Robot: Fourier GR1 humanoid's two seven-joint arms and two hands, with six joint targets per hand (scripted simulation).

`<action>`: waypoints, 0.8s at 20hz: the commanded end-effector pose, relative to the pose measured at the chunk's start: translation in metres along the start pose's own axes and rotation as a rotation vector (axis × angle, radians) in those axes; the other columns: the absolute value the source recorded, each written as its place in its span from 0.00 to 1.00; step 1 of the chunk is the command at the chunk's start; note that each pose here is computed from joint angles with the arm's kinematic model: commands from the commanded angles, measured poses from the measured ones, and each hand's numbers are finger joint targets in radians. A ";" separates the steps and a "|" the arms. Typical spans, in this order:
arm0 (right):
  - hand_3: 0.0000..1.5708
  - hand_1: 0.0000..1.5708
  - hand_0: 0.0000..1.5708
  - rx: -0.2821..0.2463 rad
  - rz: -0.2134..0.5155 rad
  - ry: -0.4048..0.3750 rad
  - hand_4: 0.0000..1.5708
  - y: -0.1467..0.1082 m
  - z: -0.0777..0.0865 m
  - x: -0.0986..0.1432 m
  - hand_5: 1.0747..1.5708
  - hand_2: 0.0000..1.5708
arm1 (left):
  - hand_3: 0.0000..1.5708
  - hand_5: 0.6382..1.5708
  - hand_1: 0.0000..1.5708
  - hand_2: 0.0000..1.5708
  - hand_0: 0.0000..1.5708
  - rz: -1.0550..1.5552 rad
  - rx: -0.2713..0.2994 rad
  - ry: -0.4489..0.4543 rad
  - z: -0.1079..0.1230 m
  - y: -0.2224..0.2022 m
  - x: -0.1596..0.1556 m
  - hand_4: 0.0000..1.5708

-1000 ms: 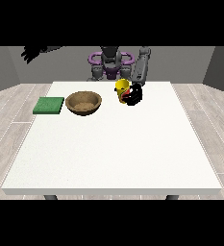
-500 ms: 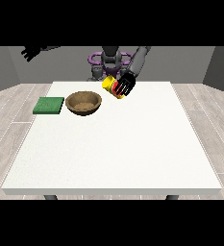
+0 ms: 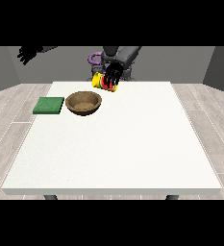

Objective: Pick the cup and pour the ball into the bowl, then pick the bowl and place it on the pad

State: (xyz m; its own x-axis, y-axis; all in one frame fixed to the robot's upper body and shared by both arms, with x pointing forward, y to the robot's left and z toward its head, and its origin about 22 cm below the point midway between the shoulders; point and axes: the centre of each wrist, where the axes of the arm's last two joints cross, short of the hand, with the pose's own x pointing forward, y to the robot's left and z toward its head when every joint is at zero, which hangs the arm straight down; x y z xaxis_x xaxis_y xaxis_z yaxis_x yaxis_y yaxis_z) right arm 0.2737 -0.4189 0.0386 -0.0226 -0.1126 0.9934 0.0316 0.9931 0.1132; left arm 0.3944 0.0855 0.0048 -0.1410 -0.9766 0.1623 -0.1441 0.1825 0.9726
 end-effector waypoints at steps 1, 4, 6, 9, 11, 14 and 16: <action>0.10 0.00 0.00 -0.022 -0.008 0.052 0.45 -0.007 0.001 -0.015 0.98 0.00 | 1.00 0.98 0.84 1.00 0.84 -0.175 -0.049 -0.043 0.012 -0.008 0.020 0.90; 0.11 0.00 0.00 0.020 -0.001 -0.022 0.44 0.006 -0.016 0.001 0.97 0.00 | 1.00 0.98 0.93 1.00 0.93 -0.361 0.061 -0.026 -0.015 0.019 0.035 0.80; 0.16 0.00 0.00 -0.009 0.000 0.030 0.44 0.005 -0.010 -0.014 0.97 0.00 | 1.00 1.00 0.94 1.00 0.94 -0.455 0.048 -0.056 -0.012 0.018 0.041 0.70; 0.18 0.00 0.00 0.063 -0.011 0.048 0.44 0.043 -0.025 -0.019 0.96 0.00 | 1.00 1.00 0.77 1.00 0.77 -0.583 0.004 -0.024 -0.008 0.015 0.044 0.67; 0.19 0.00 0.00 0.061 -0.022 0.020 0.44 0.036 -0.032 -0.012 0.97 0.00 | 0.98 1.00 0.39 0.95 0.39 -0.618 0.002 -0.064 -0.006 0.024 0.061 0.65; 0.21 0.00 0.00 0.078 -0.012 0.031 0.44 0.040 -0.040 -0.007 0.96 0.00 | 0.99 1.00 0.16 0.79 0.16 -0.652 -0.010 -0.088 0.004 0.024 0.073 0.69; 0.22 0.00 0.00 0.053 -0.020 0.020 0.44 0.050 -0.024 -0.031 0.96 0.00 | 1.00 1.00 0.12 0.79 0.12 -0.687 -0.049 -0.132 0.009 0.015 0.065 0.71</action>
State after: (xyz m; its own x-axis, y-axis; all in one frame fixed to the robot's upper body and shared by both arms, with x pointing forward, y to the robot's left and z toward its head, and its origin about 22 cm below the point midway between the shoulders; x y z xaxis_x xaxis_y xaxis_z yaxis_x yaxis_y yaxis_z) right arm 0.2997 -0.3854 0.0213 0.0070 -0.1291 0.9916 -0.0124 0.9915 0.1292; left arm 0.3812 0.0269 0.0348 -0.1321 -0.8894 -0.4377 -0.2058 -0.4074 0.8898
